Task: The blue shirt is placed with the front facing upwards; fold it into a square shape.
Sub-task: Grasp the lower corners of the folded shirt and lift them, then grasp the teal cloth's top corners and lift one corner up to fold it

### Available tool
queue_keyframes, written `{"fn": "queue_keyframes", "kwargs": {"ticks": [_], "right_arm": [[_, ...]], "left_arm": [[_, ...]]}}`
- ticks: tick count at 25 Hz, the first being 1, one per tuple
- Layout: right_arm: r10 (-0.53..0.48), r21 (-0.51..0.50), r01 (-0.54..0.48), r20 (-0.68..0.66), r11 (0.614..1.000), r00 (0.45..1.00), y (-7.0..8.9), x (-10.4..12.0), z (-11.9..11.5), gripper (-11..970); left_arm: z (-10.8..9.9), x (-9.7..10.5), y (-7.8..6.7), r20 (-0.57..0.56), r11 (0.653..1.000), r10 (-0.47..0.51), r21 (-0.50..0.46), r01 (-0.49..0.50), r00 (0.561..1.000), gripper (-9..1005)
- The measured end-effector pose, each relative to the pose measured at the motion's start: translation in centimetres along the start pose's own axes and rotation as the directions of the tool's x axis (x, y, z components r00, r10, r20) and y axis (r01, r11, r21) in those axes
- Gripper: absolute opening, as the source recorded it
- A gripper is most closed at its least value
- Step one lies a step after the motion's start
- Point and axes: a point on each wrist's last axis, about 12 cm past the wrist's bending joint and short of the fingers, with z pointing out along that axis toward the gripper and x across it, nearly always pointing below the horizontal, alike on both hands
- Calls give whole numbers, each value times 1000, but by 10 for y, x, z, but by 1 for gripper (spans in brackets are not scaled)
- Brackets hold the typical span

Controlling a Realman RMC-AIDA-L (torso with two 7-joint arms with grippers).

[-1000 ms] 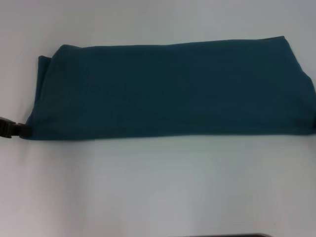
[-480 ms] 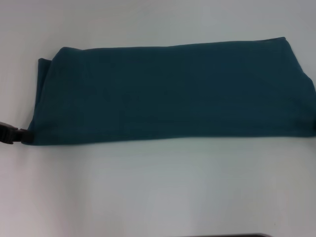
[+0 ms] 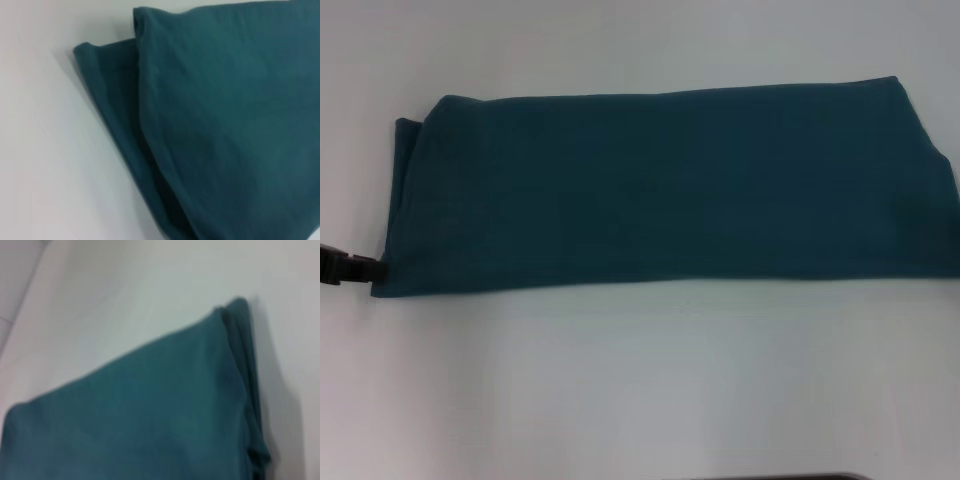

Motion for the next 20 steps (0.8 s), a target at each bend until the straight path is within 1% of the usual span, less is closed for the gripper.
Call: {"fn": "queue_keyframes", "kwargs": {"ticks": [4, 7, 9, 12, 15, 17, 18, 20], "right_arm": [[-19, -30, 21, 49, 999, 999, 6, -12, -7, 232], [-56, -63, 61, 82, 996, 995, 14, -25, -4, 356], [-89, -81, 97, 96, 992, 991, 19, -33, 1, 438], [-143, -110, 154, 104, 982, 984, 30, -43, 15, 565], [-174, -145, 188, 103, 971, 979, 42, -52, 30, 685], [-179, -150, 193, 104, 970, 978, 45, -54, 33, 757], [-181, -154, 196, 107, 968, 978, 46, -55, 35, 756], [-181, -162, 199, 118, 966, 976, 49, -57, 37, 754]], "left_arm": [[-9, -1, 4, 42, 999, -14, -33, 16, 999, 141], [-16, -6, 6, 93, 999, -19, -48, 24, 995, 185], [-16, -14, 3, 133, 999, -6, -40, 11, 991, 264], [-8, -25, -5, 164, 999, 28, -20, -25, 986, 383], [5, -32, -13, 167, 997, 71, -7, -71, 983, 478], [12, -34, -17, 160, 996, 87, -3, -87, 983, 540], [15, -35, -18, 157, 996, 87, -1, -88, 984, 572], [18, -34, -17, 152, 996, 84, -1, -85, 985, 578]]}}
